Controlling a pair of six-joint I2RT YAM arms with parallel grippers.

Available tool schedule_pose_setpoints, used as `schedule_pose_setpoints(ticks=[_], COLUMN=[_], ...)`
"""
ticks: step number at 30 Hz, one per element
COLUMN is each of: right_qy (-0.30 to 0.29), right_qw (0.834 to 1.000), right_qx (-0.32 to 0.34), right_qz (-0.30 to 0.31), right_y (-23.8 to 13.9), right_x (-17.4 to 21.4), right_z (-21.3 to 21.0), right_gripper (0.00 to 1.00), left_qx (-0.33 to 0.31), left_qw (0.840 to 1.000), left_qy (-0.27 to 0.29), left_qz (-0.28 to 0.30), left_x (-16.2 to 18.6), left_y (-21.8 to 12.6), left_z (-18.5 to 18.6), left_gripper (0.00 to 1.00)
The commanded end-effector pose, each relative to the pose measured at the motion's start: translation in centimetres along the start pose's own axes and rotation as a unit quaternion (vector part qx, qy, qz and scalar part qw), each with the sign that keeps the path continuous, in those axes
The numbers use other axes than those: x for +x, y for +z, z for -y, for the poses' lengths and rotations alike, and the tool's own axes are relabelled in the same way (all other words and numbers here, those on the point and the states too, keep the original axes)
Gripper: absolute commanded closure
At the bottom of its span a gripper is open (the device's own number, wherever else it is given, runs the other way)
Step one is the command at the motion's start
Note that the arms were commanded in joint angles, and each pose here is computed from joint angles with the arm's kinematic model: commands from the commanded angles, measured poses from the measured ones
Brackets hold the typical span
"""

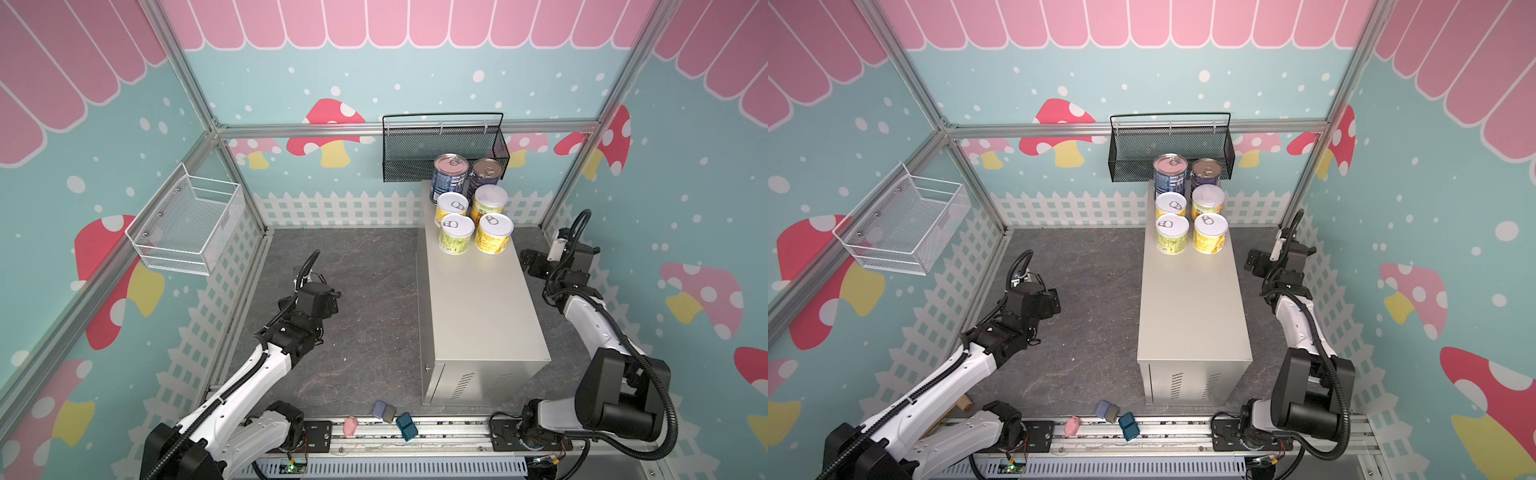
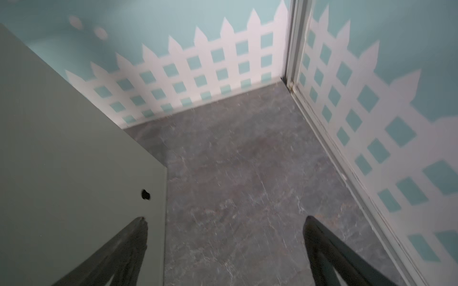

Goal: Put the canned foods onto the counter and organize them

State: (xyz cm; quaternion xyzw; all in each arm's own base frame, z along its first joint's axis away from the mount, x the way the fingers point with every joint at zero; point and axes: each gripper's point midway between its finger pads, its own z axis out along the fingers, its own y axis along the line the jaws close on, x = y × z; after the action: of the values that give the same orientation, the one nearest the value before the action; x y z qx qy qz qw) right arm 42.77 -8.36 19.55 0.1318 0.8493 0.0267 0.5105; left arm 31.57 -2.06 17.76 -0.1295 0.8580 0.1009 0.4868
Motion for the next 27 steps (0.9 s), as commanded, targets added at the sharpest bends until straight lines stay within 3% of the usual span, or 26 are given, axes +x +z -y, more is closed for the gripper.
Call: schedule_pose_setpoints(ticks=[1,9,12,16,27], right_qy=[0.002,-0.037,-0.034,-0.037,-0.067], right_qw=[0.999,0.995,0.995,0.995,0.984], right_qx=[0.036,0.091,0.089,0.092,0.149], right_qz=[0.023,-0.014,-0.017,0.008,0.071], right_y=[0.7,2.4,2.8,2.6,1.2], right_x=[1.1,6.2,7.5,8.4,8.8], right_z=[1.3,2.2,2.4,2.3,3.0], right_gripper=[0.0,0.0,0.0,0.0,0.0], left_qx=[-0.051,-0.115,-0.139,-0.142,-0.084], left_qw=[0.994,0.987,0.983,0.982,0.987], left_qy=[-0.049,0.026,0.006,-0.011,0.012], left_qz=[0.078,0.11,0.116,0.122,0.136], left_x=[-1.6,-2.8,-1.5,-0.1,-1.4], left_y=[1.3,4.7,5.9,6.9,9.1], left_z=[-1.1,-0.6,-2.4,-3.8,-3.3], left_gripper=[0.01,0.0,0.0,0.0,0.0])
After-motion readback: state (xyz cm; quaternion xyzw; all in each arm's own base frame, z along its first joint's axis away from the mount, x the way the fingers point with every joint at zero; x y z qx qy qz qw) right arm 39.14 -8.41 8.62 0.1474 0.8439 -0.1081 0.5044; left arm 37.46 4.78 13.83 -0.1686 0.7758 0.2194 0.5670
